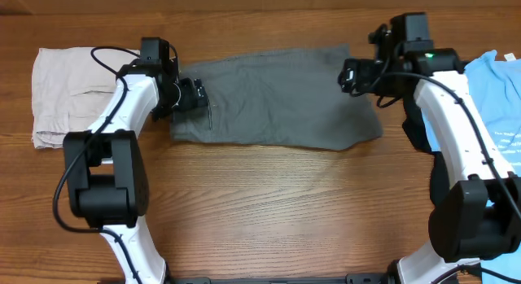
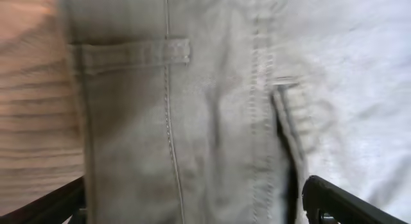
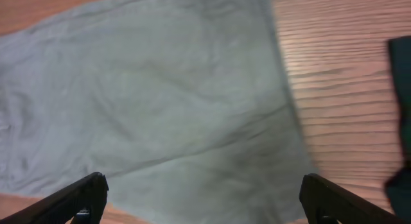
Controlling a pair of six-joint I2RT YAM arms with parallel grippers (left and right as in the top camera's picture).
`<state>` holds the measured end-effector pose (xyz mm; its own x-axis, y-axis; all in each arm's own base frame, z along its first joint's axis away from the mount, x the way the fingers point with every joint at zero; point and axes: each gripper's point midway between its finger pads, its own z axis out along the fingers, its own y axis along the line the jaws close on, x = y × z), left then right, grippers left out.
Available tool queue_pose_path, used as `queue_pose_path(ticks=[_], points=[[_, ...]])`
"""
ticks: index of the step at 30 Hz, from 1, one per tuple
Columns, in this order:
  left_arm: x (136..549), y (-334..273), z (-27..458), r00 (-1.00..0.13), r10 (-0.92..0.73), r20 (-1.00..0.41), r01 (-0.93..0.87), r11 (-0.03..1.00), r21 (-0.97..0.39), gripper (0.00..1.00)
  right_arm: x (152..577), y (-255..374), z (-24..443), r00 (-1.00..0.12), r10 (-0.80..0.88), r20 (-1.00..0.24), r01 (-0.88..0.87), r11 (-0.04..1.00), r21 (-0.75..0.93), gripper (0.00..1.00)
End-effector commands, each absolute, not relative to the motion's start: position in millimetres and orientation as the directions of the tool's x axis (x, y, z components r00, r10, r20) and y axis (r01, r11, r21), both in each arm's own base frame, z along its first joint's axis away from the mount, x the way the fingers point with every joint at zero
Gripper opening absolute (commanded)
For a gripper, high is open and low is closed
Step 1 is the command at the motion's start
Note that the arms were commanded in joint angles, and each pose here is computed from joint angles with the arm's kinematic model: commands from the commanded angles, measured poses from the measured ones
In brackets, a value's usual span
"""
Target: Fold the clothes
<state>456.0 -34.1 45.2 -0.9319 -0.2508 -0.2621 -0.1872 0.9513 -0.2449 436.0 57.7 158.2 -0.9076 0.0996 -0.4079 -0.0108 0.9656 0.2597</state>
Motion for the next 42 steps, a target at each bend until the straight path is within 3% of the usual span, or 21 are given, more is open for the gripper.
queue_pose_path(ticks=[1,8,13,16,20,31,37,41,42], points=[[460.5,-24.9,116.5,-0.873,-0.264,-0.409,-0.172,0.953,-0.248,1.0,449.1,58.6,178.4,-0.87,0.034,-0.493,-0.096,0.967,0.236,1.0],[410.9,-25.0,180.4,-0.867,-0.271,-0.417,-0.176,0.951,-0.253,1.0,494.6,48.9,174.7,-0.763,-0.108,-0.637,-0.264,0.952,0.155,1.0],[374.0,-24.9,184.4,-0.904,-0.27,-0.331,-0.199,0.952,-0.233,1.0,528.5,29.3,149.5,-0.702,-0.157,-0.694,-0.324,0.939,0.115,0.99],[358.0,-24.9,176.6,-0.927,-0.27,-0.261,-0.216,0.952,-0.218,1.0,549.4,28.7,129.2,-0.646,-0.21,-0.734,-0.393,0.915,0.084,0.92],[350.4,-25.0,173.4,-0.935,-0.271,-0.228,-0.224,0.952,-0.21,1.0,570.1,31.6,106.8,-0.602,-0.232,-0.764,-0.417,0.907,0.054,0.82],[349.0,-25.2,173.1,-0.937,-0.27,-0.222,-0.225,0.952,-0.209,1.0,591.1,64.1,53.5,-0.56,-0.261,-0.786,-0.479,0.876,0.051,0.81],[346.3,-25.1,172.3,-0.939,-0.27,-0.212,-0.227,0.952,-0.206,1.0,589.5,67.7,39.1,-0.576,-0.264,-0.773,-0.483,0.874,0.062,0.62],[345.6,-25.1,172.1,-0.94,-0.27,-0.209,-0.227,0.952,-0.206,1.0,594.5,66.9,43.9,-0.554,-0.264,-0.79,-0.482,0.875,0.045,0.58],[345.5,-25.1,172.1,-0.94,-0.27,-0.208,-0.228,0.952,-0.206,1.0,596.1,66.9,45.7,-0.545,-0.264,-0.796,-0.482,0.875,0.04,0.51]])
